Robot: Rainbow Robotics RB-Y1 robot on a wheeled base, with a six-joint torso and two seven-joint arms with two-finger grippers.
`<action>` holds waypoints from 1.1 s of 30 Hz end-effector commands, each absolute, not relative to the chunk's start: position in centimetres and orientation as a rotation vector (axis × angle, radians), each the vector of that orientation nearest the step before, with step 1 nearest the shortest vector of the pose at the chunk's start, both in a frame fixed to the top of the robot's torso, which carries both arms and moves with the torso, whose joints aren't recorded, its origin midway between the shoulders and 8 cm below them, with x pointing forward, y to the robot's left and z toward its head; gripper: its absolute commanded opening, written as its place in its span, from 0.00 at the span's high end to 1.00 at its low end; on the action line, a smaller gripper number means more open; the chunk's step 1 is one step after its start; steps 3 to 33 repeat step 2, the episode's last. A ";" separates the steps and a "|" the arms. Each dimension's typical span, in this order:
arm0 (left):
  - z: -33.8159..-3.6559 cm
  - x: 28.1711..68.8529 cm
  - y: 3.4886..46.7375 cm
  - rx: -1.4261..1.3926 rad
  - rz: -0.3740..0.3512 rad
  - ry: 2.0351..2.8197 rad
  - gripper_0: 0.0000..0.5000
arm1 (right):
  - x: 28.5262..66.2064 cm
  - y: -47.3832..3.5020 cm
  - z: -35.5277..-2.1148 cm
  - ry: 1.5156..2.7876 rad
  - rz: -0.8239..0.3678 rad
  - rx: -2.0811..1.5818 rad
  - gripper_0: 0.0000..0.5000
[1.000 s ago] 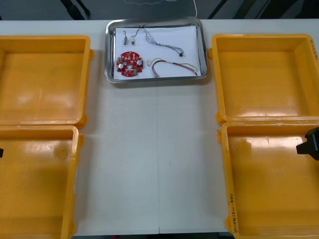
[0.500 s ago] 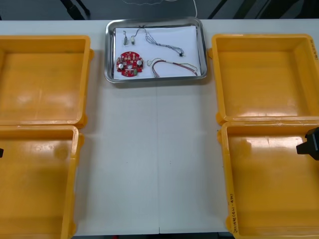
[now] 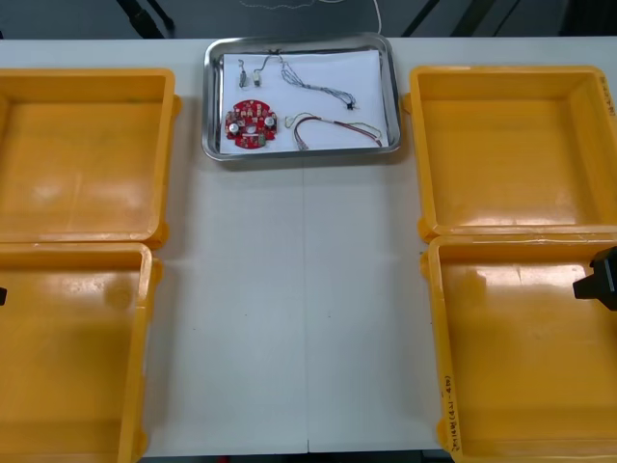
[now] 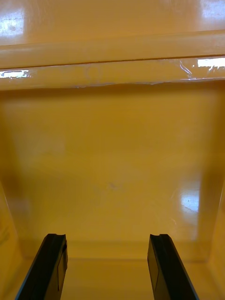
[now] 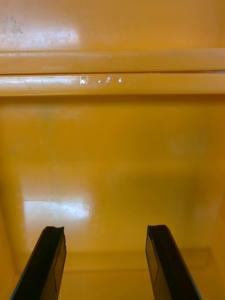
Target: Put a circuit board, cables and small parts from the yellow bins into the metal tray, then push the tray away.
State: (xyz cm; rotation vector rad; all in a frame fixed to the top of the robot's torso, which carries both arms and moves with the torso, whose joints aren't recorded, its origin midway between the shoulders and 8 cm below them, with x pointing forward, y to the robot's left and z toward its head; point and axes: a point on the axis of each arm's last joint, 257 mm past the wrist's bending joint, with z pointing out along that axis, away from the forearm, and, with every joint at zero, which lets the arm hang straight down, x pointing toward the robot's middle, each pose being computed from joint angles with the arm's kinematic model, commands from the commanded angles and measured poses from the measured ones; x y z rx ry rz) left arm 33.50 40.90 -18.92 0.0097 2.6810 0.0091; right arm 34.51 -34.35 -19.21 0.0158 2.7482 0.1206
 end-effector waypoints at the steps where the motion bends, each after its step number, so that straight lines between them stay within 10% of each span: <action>1: -17.9 34.5 40.5 0.128 0.036 2.638 0.00 | 34.3 -36.0 -18.3 2.733 0.075 0.085 0.00; 33: -17.9 34.5 40.5 0.128 0.036 2.638 0.00 | 34.3 -36.0 -18.3 2.733 0.075 0.085 0.00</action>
